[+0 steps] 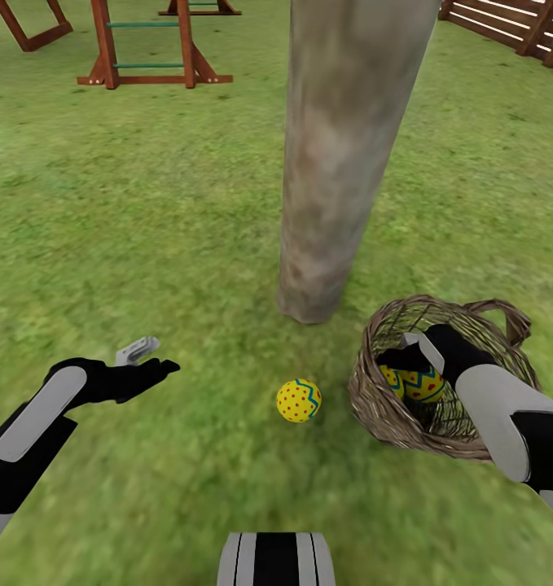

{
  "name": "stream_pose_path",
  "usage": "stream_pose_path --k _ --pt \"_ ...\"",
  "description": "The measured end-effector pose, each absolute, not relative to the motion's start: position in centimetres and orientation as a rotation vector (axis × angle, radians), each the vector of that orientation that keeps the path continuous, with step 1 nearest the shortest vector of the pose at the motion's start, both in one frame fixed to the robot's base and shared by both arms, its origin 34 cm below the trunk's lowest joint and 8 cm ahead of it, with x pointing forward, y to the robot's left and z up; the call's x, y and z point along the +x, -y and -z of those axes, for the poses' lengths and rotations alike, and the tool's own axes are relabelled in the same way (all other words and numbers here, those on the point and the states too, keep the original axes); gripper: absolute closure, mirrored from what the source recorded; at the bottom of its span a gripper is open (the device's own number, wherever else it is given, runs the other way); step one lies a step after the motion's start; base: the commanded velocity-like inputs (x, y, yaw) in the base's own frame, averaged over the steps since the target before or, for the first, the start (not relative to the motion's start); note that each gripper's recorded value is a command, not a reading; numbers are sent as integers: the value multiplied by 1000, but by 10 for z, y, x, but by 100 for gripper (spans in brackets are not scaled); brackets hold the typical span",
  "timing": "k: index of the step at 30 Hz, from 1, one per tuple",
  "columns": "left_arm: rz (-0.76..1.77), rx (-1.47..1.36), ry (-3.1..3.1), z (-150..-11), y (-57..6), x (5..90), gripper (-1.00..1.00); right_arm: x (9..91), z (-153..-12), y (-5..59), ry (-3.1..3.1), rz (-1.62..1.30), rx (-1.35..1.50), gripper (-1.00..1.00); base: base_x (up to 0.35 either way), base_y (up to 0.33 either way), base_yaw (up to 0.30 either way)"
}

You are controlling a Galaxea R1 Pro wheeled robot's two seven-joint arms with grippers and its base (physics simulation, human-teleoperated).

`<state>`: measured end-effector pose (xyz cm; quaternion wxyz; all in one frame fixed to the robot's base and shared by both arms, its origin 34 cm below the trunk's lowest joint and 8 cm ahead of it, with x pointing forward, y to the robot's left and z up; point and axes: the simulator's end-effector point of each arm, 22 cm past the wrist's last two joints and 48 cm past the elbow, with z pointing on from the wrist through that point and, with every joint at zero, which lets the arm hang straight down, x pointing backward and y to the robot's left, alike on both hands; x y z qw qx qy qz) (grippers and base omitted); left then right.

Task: Take the three Easter eggs out of the wicker basket on the lawn in the garden, then place them on the lawn next to a single tree (choose any tree) so that all three eggs are next to the same tree and none are left in the basket.

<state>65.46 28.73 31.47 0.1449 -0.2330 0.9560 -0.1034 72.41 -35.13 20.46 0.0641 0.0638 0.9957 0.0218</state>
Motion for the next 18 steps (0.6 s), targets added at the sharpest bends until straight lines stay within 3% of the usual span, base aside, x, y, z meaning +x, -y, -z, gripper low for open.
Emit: stream_pose_path --k 18 --pt "288 -676 -2786 -297 -286 648 -100 717 -186 351 -3031 -63 194 -100 0 0 0"
